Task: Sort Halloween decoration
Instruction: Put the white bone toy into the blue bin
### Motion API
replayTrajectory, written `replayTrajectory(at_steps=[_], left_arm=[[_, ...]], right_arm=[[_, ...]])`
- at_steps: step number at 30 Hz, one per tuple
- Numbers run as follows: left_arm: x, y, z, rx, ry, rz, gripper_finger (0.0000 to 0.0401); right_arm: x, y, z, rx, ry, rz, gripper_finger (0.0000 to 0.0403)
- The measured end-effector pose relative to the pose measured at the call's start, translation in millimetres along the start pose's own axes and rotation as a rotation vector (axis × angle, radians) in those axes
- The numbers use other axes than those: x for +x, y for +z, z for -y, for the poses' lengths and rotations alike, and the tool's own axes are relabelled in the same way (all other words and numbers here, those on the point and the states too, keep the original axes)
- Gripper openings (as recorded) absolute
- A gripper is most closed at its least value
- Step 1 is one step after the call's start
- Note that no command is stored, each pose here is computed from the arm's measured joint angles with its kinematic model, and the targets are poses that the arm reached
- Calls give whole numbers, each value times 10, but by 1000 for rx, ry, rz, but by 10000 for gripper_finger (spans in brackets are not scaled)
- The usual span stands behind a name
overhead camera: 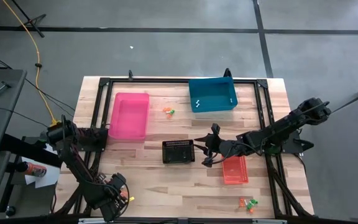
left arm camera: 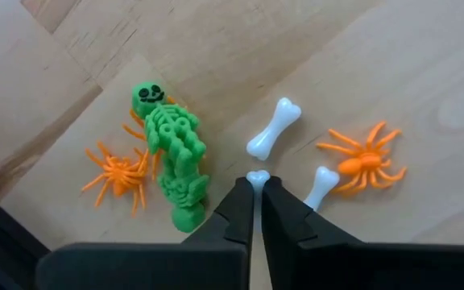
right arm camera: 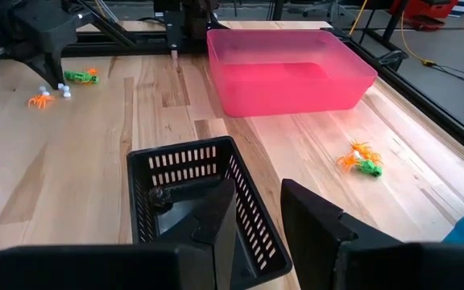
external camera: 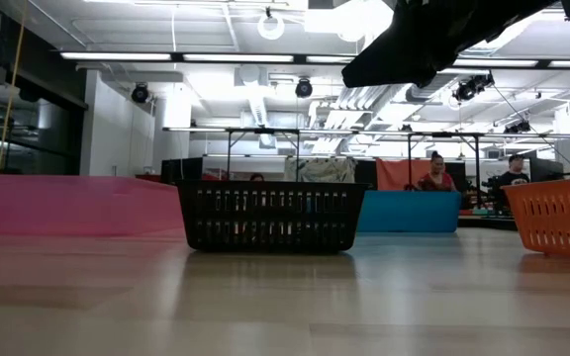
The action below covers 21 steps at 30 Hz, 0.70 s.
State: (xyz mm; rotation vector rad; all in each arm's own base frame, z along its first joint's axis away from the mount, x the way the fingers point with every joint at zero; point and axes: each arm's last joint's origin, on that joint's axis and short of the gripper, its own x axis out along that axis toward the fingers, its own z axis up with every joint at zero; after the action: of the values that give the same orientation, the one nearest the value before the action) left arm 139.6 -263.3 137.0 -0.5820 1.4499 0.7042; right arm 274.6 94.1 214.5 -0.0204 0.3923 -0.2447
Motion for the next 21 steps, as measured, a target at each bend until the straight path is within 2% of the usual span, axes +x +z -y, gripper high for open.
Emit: replayTrajectory(at_steps=[21], left_arm=[[-2,7,-8,6,1,9,1]], right_arm=[[-1,0,-1,0,0,0,97]])
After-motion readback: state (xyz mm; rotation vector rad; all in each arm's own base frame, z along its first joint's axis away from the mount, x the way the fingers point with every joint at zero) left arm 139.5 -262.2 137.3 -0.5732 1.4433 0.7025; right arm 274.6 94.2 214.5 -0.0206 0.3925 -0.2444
